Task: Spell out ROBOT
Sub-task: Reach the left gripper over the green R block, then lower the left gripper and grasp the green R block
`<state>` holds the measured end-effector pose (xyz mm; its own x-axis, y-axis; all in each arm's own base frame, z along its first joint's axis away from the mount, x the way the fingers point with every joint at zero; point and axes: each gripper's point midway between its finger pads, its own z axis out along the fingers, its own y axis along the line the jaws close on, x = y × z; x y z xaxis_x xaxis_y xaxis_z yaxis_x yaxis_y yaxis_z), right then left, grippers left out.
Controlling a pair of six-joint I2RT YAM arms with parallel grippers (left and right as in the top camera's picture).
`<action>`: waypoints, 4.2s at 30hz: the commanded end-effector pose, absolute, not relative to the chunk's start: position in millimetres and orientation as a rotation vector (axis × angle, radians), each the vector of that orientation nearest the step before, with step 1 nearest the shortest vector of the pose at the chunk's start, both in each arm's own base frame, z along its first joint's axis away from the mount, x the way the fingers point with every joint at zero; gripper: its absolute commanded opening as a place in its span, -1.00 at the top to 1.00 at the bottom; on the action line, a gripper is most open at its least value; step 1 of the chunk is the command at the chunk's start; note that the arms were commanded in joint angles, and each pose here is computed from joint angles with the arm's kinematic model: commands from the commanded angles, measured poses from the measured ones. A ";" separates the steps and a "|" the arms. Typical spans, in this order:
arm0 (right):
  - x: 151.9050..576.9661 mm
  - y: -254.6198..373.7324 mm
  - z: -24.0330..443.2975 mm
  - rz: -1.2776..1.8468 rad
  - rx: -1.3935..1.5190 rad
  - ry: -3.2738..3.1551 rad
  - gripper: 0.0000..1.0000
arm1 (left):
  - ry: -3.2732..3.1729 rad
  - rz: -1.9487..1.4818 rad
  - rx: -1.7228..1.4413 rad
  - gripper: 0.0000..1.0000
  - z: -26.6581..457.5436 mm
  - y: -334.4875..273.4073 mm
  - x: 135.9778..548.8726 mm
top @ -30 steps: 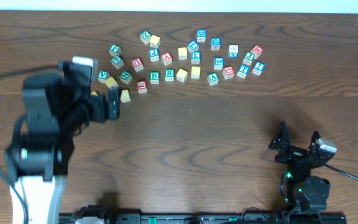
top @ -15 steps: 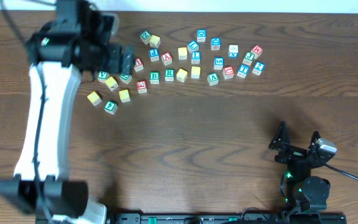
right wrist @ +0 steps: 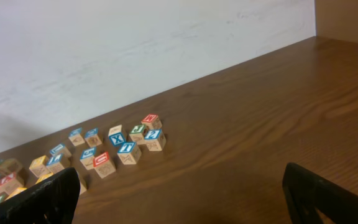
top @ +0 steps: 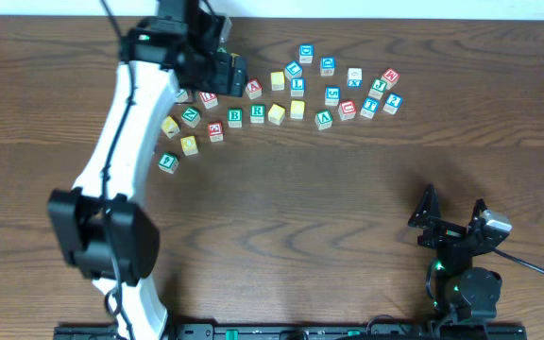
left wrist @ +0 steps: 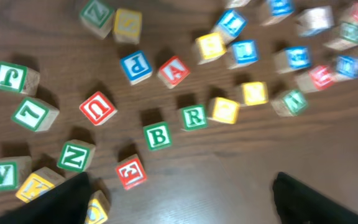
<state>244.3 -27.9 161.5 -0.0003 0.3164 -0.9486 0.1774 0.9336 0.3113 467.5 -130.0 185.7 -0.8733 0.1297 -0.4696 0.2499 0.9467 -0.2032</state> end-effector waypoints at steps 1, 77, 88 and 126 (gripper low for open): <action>243.8 -30.7 160.9 0.093 0.390 1.581 -0.99 | 2.668 -0.186 0.114 -0.61 164.8 -126.7 482.5; 243.9 -30.7 160.7 0.093 0.390 1.582 -0.98 | 2.788 -0.033 0.147 -0.06 23.6 -183.4 494.7; 243.9 -30.6 160.7 0.093 0.390 1.582 -0.99 | 2.812 -0.016 0.150 -0.06 13.3 -180.4 487.3; 243.9 -30.7 160.7 0.093 0.390 1.582 -0.98 | 2.751 -0.056 0.102 0.50 96.2 -173.5 469.4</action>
